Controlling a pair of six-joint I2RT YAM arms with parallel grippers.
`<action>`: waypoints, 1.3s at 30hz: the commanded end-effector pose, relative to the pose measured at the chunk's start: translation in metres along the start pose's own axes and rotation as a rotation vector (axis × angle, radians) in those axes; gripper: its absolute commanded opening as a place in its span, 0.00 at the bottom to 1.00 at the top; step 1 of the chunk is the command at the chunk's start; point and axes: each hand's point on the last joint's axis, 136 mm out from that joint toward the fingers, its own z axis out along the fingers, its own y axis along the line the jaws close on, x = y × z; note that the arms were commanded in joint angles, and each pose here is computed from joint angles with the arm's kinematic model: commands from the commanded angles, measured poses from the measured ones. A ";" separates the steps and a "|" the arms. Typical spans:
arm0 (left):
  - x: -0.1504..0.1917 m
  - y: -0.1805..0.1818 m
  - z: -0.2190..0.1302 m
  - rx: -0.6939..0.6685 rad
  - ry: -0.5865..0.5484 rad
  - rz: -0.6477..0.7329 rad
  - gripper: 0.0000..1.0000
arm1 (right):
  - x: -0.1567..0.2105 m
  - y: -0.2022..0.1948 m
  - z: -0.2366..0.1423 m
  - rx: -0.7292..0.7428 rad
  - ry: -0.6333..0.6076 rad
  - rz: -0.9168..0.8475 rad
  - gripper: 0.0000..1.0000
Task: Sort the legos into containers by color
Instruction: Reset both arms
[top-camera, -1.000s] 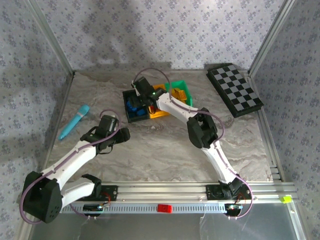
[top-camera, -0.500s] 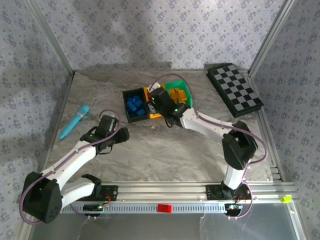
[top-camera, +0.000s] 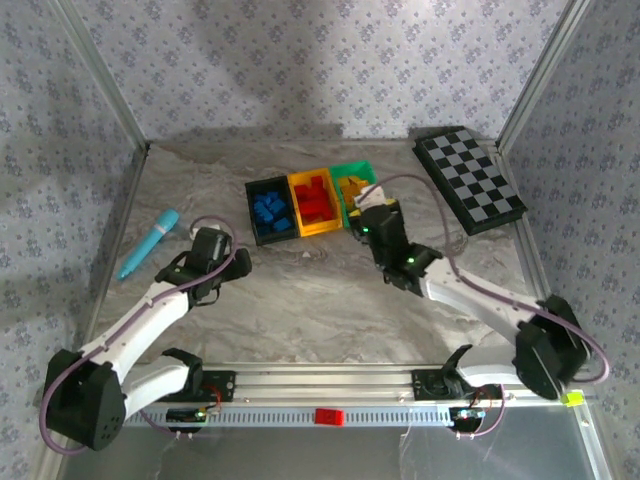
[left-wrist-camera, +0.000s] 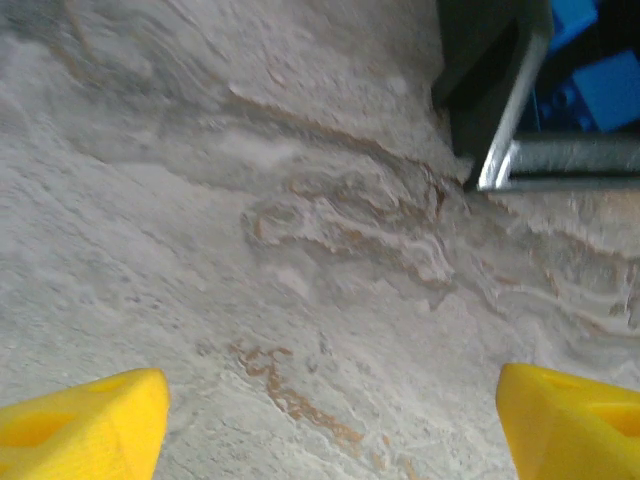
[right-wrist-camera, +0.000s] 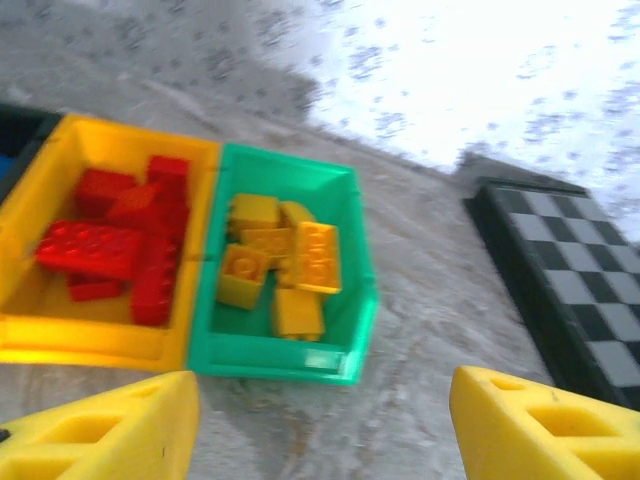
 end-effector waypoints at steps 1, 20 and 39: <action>-0.041 0.006 -0.026 -0.029 -0.152 -0.017 0.87 | -0.007 -0.048 -0.017 0.111 -0.045 0.083 0.69; -0.060 0.089 -0.043 -0.369 -0.395 -0.017 1.00 | 0.119 -0.206 -0.027 0.516 0.158 0.556 1.00; -0.068 0.105 -0.011 -0.423 -0.513 0.109 1.00 | 0.154 -0.200 0.034 0.359 0.091 0.320 1.00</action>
